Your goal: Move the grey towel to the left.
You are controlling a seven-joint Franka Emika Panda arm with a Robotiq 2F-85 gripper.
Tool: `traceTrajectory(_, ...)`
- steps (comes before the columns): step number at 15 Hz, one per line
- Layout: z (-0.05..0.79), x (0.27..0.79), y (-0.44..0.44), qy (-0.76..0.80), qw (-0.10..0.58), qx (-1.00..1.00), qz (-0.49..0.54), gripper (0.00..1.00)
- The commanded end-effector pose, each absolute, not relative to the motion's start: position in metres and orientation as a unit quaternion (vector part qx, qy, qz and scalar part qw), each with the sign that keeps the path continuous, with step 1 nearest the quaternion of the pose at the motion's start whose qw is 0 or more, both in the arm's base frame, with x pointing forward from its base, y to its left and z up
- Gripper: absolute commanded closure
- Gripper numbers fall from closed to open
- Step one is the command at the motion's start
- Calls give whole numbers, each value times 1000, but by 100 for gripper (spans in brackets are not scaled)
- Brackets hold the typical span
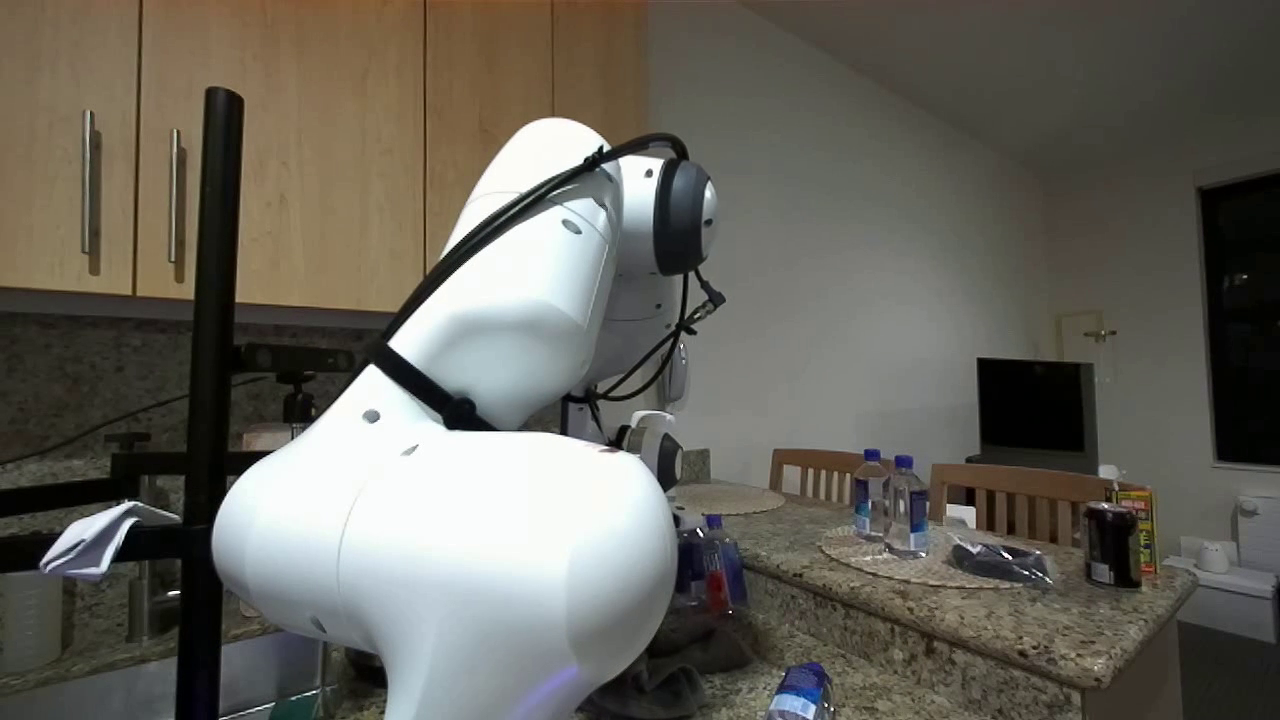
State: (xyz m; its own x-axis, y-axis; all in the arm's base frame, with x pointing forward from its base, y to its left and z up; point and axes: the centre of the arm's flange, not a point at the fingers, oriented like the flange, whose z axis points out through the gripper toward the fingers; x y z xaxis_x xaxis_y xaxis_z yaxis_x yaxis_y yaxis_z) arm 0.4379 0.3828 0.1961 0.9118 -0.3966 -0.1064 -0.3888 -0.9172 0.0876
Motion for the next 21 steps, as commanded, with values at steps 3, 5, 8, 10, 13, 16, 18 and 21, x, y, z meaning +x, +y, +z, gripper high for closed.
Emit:
traceTrajectory(3,206,426,385,-196,35,977,-69,0)
traceTrajectory(5,211,426,386,-195,45,977,-73,0)
traceTrajectory(8,220,427,383,-191,53,977,-73,0)
traceTrajectory(10,229,431,382,-190,54,978,-68,0)
traceTrajectory(13,241,439,381,-186,48,979,-65,0)
traceTrajectory(16,253,445,381,-184,50,979,-66,0)
traceTrajectory(18,263,447,380,-183,59,979,-65,0)
traceTrajectory(21,279,443,378,-178,69,980,-62,0)
